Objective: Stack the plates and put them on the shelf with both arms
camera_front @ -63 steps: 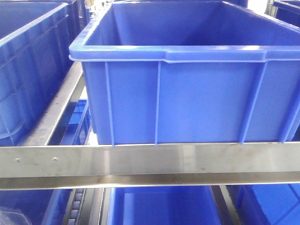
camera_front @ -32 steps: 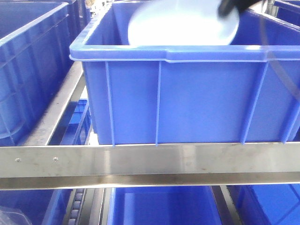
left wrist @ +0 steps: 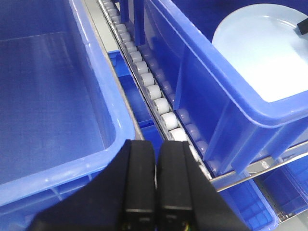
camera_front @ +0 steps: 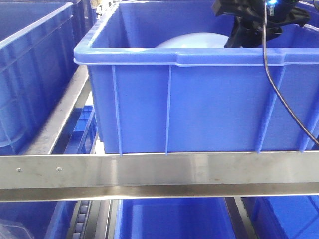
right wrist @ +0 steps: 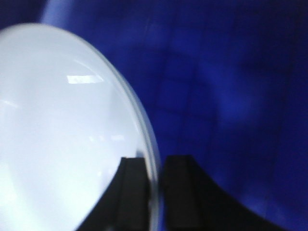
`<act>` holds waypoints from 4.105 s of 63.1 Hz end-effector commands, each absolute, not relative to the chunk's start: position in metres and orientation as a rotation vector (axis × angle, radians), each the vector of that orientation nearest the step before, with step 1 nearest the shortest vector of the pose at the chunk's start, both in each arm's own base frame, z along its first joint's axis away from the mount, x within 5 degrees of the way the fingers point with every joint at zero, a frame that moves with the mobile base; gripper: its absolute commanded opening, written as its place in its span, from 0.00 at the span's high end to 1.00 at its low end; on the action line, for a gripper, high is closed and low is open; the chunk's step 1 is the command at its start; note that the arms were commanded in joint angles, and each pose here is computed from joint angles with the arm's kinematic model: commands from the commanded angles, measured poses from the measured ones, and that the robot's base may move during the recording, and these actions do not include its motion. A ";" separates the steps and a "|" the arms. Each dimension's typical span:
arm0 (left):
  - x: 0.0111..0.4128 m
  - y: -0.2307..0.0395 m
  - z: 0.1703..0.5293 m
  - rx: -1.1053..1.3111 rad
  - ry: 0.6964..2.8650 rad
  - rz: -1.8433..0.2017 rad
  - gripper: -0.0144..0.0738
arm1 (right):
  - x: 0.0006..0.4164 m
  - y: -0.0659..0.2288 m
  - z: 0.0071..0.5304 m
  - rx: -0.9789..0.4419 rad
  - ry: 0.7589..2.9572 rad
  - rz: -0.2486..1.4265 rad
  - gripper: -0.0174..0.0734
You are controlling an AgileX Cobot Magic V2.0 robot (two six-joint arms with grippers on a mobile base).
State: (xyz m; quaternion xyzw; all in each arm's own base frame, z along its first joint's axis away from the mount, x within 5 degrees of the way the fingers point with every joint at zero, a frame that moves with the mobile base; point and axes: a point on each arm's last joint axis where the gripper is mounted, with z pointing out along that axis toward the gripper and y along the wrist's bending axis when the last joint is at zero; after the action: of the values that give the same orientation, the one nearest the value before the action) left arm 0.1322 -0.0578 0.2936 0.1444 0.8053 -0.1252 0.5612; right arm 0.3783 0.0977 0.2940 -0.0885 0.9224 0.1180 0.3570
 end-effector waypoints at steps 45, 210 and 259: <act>0.134 -0.060 0.311 0.319 1.785 -0.331 0.74 | 0.291 0.077 0.440 -0.262 1.998 0.309 0.76; 0.134 -0.060 0.311 0.324 1.786 -0.326 0.74 | 0.054 0.001 0.208 0.054 1.495 0.070 0.75; 0.132 -0.057 0.308 0.262 1.806 -0.367 0.74 | 0.054 0.001 0.207 0.053 1.497 0.070 0.75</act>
State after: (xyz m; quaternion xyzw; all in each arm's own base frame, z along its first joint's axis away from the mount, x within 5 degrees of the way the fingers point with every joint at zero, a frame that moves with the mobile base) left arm 0.1317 -0.0573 0.2906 0.1362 0.8093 -0.1306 0.5563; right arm 0.0568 0.0018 0.1941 0.0254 0.7208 0.0405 0.6914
